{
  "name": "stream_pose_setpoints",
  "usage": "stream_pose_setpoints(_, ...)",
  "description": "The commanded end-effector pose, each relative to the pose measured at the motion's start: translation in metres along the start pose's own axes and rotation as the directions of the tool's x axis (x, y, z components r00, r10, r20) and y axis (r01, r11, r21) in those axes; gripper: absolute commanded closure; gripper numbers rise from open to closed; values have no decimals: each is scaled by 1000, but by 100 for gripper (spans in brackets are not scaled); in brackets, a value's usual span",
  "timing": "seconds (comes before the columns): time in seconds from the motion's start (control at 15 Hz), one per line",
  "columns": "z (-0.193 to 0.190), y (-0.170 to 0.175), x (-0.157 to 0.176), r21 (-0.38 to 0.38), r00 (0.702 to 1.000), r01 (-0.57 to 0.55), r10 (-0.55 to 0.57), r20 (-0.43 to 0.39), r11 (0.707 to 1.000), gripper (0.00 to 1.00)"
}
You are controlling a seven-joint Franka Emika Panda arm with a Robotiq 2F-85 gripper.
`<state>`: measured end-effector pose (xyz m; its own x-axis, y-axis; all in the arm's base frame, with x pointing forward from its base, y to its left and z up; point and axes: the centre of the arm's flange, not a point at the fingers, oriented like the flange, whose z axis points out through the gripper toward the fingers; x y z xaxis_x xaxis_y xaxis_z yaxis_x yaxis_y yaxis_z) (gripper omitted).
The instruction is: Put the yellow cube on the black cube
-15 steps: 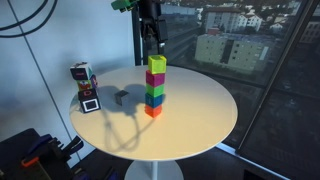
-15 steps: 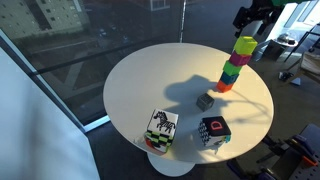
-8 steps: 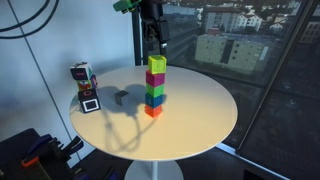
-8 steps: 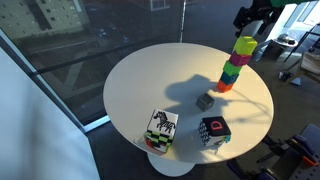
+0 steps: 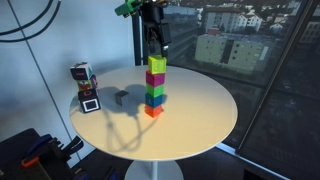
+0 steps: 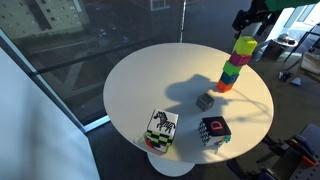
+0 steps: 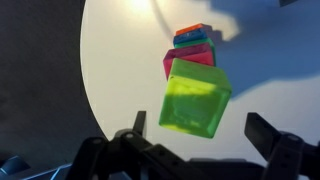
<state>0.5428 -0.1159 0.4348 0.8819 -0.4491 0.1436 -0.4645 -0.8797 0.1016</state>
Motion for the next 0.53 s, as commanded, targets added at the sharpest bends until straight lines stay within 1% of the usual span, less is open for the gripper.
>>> stream_pose_setpoints(0.0,3,2,-2,-21,1000,-18,17,-20,1000,0)
stream_pose_setpoints(0.47,8,4,-7,-32,999,-34,33,-7,999,0)
